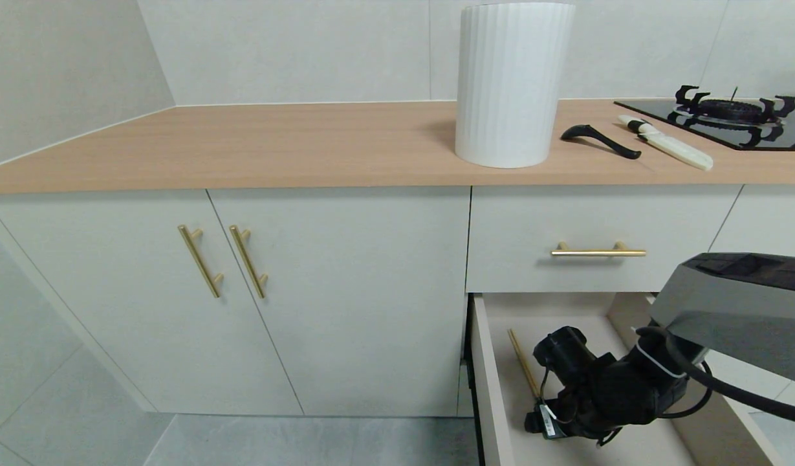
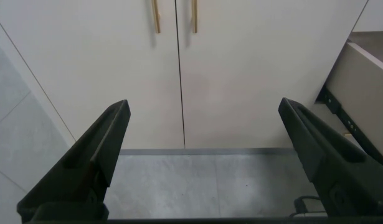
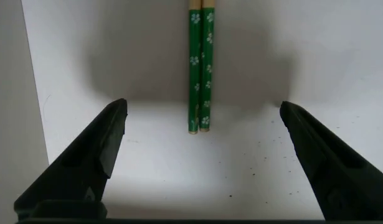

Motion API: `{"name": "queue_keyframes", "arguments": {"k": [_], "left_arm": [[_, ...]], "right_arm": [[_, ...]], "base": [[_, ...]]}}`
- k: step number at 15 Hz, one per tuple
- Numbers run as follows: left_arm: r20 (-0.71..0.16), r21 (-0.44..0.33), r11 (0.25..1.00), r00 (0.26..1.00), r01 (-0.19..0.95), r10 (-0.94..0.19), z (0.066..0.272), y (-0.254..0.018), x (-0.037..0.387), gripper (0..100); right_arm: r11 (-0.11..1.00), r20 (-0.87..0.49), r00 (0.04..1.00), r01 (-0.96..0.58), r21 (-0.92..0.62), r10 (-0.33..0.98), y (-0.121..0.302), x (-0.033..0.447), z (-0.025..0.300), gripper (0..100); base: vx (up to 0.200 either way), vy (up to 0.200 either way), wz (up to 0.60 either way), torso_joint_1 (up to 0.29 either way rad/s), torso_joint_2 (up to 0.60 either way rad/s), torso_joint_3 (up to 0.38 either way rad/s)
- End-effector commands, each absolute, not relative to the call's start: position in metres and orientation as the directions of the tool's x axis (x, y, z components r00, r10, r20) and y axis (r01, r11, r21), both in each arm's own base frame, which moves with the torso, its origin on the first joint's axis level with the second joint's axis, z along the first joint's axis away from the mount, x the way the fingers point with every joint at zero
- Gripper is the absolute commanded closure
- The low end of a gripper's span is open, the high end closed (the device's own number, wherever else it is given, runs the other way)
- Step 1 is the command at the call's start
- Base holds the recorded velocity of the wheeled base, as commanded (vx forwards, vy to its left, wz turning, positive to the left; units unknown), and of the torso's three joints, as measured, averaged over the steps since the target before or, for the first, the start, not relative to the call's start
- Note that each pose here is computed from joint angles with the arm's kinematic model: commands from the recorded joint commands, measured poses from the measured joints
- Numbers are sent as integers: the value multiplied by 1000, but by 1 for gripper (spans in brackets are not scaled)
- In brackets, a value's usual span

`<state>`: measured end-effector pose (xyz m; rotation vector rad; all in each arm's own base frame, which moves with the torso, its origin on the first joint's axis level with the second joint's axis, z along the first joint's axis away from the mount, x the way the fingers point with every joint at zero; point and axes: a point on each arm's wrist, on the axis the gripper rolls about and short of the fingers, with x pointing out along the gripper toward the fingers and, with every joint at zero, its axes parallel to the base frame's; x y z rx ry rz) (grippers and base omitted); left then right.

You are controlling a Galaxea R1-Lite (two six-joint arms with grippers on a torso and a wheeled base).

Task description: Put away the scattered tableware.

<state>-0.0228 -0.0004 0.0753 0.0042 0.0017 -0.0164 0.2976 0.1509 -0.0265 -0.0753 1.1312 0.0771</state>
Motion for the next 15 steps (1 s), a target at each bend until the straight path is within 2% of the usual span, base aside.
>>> {"name": "queue_keyframes", "arguments": {"k": [1,9,15], "left_arm": [[-2,5,1000,1000,15,-15,75,0,-23,0],[-2,5,1000,1000,15,-15,75,0,-23,0],[-2,5,1000,1000,15,-15,75,0,-23,0]], "right_arm": [[996,-882,471,-87,-27,18,150,296,-9,0],[1000,-671,741,13,6,-6,129,277,101,0],[999,-534,845,17,50,12,112,255,155,0]], "base": [[0,0,0,0,0,0],[0,0,0,0,0,0],[0,0,0,0,0,0]]}}
